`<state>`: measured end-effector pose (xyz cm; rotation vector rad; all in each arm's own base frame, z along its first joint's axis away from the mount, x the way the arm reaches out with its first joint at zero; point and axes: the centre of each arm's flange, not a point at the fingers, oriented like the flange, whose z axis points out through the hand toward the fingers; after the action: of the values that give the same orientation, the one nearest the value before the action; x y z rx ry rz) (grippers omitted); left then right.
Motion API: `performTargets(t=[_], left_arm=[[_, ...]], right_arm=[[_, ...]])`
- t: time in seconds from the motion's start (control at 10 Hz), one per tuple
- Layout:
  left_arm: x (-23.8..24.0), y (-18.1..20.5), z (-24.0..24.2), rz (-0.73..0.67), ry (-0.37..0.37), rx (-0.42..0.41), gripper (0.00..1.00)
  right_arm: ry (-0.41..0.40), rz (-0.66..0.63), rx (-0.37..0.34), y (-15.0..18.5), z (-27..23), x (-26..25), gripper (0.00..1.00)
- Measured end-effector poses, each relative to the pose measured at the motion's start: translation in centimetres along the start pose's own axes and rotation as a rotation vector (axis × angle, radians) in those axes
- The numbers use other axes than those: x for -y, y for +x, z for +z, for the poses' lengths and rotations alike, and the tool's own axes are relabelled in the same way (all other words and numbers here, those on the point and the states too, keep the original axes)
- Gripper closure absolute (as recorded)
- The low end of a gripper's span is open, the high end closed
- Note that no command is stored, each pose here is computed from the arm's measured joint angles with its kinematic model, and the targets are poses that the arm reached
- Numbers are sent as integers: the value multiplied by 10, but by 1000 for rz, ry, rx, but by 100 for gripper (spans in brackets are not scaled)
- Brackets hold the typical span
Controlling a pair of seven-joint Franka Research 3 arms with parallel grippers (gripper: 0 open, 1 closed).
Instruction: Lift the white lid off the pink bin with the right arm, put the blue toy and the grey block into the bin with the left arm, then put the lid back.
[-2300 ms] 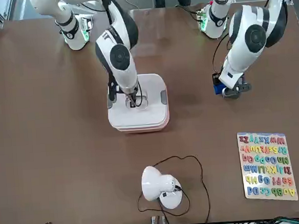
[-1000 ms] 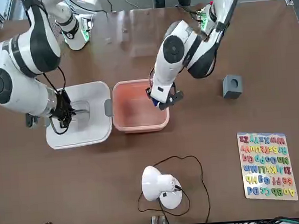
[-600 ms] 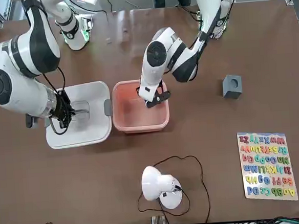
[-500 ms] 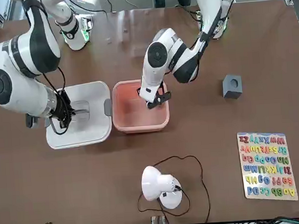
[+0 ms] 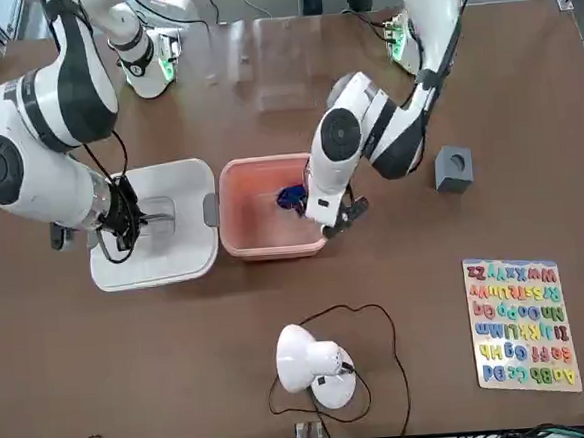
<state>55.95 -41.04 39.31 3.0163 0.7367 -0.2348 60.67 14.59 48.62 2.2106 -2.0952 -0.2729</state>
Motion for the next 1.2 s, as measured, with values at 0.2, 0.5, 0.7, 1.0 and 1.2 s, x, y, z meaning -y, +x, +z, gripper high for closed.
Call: performTargets(t=[0.2, 0.5, 0.7, 1.0, 1.2], left_arm=[[53, 47, -40, -14, 9, -30, 2], [160, 81, -69, 55, 52, -77, 2], [219, 92, -53, 111, 68, -105, 1], [311, 92, 10, 201, 91, -143, 1], [356, 93, 39, 240, 109, -131, 2]], right_arm=[[0, 1, 0, 0, 0, 0, 93], [-1, 1, 0, 1, 0, 0, 93], [-1, 1, 0, 1, 0, 0, 93], [-1, 1, 0, 1, 1, 0, 93], [-1, 0, 0, 0, 1, 0, 93]])
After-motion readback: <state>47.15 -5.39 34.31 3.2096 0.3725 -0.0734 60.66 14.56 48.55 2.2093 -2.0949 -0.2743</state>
